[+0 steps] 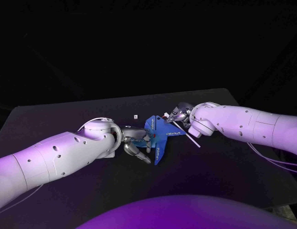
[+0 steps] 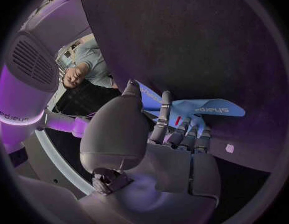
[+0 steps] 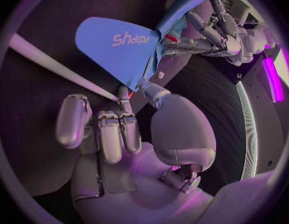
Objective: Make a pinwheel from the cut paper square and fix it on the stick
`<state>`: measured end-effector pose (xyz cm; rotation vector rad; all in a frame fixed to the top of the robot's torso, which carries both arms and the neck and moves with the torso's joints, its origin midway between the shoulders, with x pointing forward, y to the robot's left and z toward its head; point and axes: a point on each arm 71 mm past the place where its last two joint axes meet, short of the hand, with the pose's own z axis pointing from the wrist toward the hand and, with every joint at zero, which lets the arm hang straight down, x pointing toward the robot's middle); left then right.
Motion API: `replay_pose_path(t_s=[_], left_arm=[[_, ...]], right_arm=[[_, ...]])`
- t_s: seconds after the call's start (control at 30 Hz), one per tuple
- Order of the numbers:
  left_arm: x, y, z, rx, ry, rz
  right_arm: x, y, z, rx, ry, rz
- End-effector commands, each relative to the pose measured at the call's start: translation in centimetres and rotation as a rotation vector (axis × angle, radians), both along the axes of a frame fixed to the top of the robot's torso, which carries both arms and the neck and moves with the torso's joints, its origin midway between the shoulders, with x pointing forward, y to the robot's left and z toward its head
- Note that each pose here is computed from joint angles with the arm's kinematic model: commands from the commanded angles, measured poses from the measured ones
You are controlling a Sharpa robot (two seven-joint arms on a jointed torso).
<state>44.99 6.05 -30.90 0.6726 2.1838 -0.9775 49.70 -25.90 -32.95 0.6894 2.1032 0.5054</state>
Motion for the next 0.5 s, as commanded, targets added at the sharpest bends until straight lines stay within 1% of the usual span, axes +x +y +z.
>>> replay_pose_path(t_s=[0.03, 0.23, 0.5], left_arm=[[-0.30, 0.22, -0.62, 0.033, 0.031, -0.004], [-0.33, 0.19, -0.63, 0.034, 0.032, -0.005], [-0.35, 0.14, -0.64, 0.035, 0.034, -0.007]], right_arm=[[-0.29, 0.17, -0.34, 0.002, 0.047, 0.023], [-0.25, 0.51, -0.44, 0.012, 0.058, 0.027], [0.14, 0.76, -0.47, 0.027, 0.045, 0.011]])
